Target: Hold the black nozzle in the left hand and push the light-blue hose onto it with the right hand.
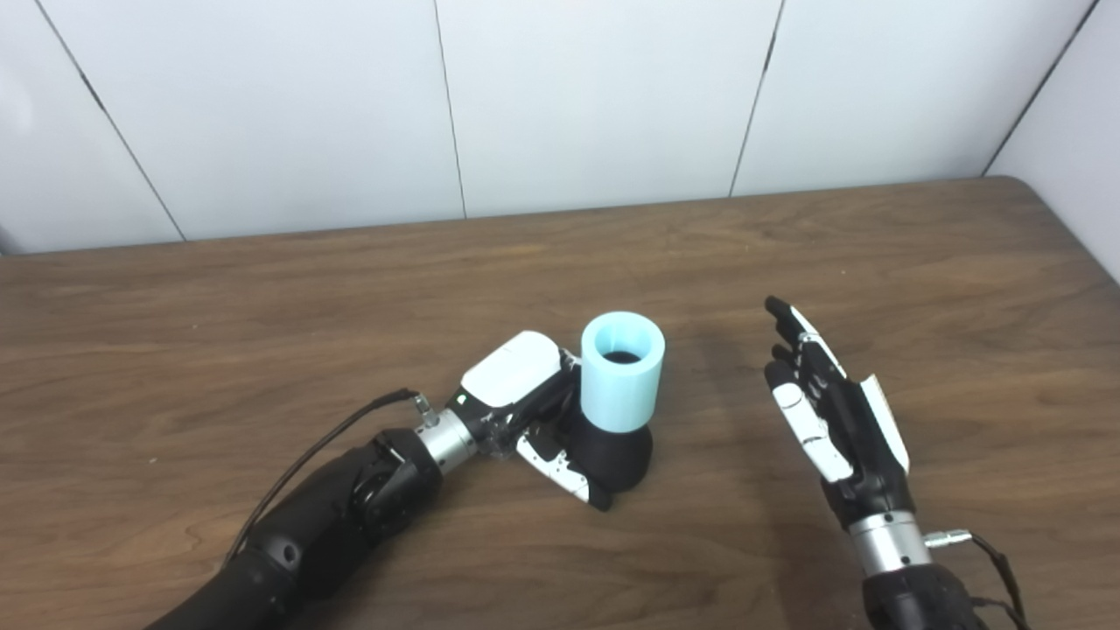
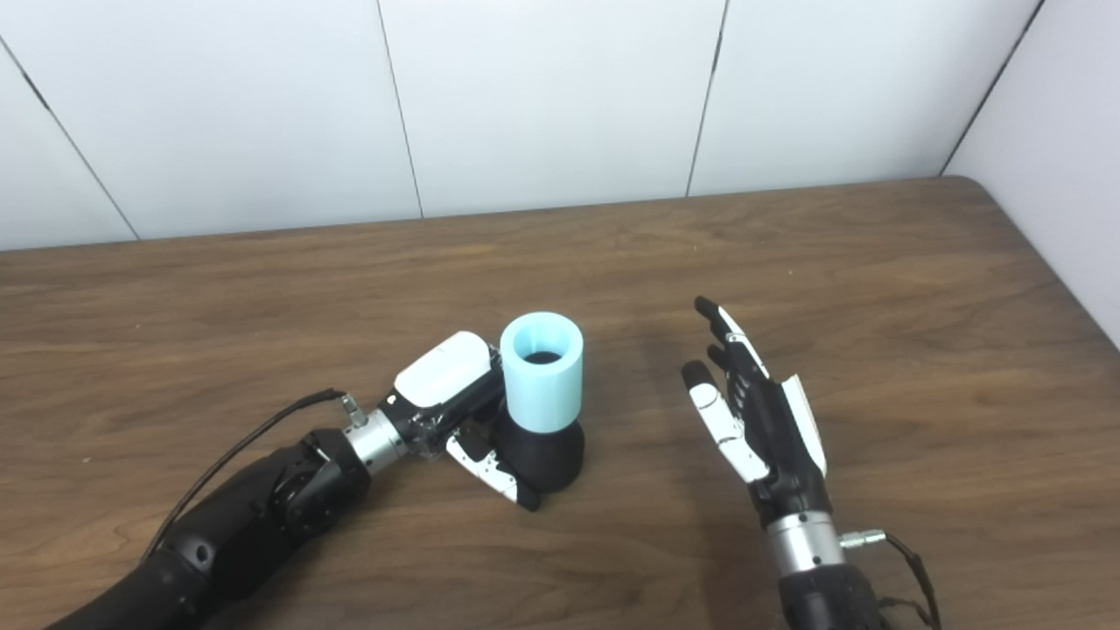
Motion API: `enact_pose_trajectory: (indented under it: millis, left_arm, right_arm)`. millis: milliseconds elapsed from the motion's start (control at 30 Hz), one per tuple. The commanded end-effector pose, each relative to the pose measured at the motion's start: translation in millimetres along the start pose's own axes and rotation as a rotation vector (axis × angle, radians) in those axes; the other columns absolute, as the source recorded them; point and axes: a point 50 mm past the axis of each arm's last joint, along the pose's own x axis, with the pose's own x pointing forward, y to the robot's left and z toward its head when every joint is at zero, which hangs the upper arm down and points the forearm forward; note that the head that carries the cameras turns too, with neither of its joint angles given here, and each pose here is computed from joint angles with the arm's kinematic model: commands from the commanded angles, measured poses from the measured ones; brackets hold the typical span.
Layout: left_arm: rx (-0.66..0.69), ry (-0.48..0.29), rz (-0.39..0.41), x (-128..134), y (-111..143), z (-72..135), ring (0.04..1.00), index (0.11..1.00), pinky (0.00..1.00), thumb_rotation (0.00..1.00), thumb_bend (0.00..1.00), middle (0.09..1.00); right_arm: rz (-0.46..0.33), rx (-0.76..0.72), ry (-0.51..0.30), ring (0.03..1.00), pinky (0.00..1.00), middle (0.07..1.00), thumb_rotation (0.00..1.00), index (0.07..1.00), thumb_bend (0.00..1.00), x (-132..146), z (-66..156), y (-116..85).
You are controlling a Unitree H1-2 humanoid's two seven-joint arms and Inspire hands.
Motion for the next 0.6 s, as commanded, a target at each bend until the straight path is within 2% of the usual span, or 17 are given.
enact_pose_trajectory:
  millis: [0,100,133,167,200,267,433,567]
  left_arm:
    - [0.016,0.292,-0.476,-99.5,-107.2,-33.8,0.362,0.495,0.32,0.00,0.53,0.479]
    - [0.038,0.282,-0.463,-100.7,-108.0,-34.7,0.405,0.495,0.34,0.00,0.53,0.484]
    - [0.041,0.283,-0.463,-101.0,-108.1,-34.8,0.434,0.523,0.36,0.00,0.52,0.458]
    - [0.045,0.284,-0.463,-101.1,-107.7,-34.7,0.524,0.583,0.43,0.00,0.70,0.546]
    - [0.049,0.285,-0.465,-101.3,-107.4,-34.6,0.606,0.628,0.50,0.00,0.82,0.624]
    - [0.057,0.286,-0.462,-102.2,-107.4,-34.9,0.694,0.671,0.57,0.00,0.92,0.685]
    - [0.098,0.267,-0.462,-103.1,-105.3,-34.8,0.777,0.728,0.67,0.05,0.98,0.746]
    - [0.130,0.265,-0.449,-104.5,-104.4,-34.7,0.816,0.781,0.75,0.10,1.00,0.786]
  right_arm:
    - [-0.035,0.031,-0.087,0.980,0.94,0.973,0.81,0.917,0.31,3.1,16.8,4.8]
    - [-0.033,0.024,-0.090,0.978,0.93,0.973,0.83,0.917,0.31,2.9,17.6,5.1]
    - [-0.032,0.025,-0.090,0.979,0.94,0.974,0.83,0.918,0.31,2.8,17.8,5.2]
    - [-0.032,0.027,-0.090,0.980,0.94,0.975,0.84,0.919,0.32,2.9,17.9,5.3]
    - [-0.031,0.028,-0.091,0.980,0.94,0.975,0.84,0.919,0.32,3.0,17.9,5.3]
    - [-0.032,0.011,-0.094,0.976,0.94,0.971,0.84,0.916,0.32,2.9,18.2,5.1]
    - [-0.022,-0.022,-0.110,0.985,0.96,0.980,0.89,0.929,0.33,2.9,17.3,4.1]
    - [-0.021,-0.011,-0.110,0.988,0.96,0.984,0.89,0.931,0.33,2.9,17.5,4.2]
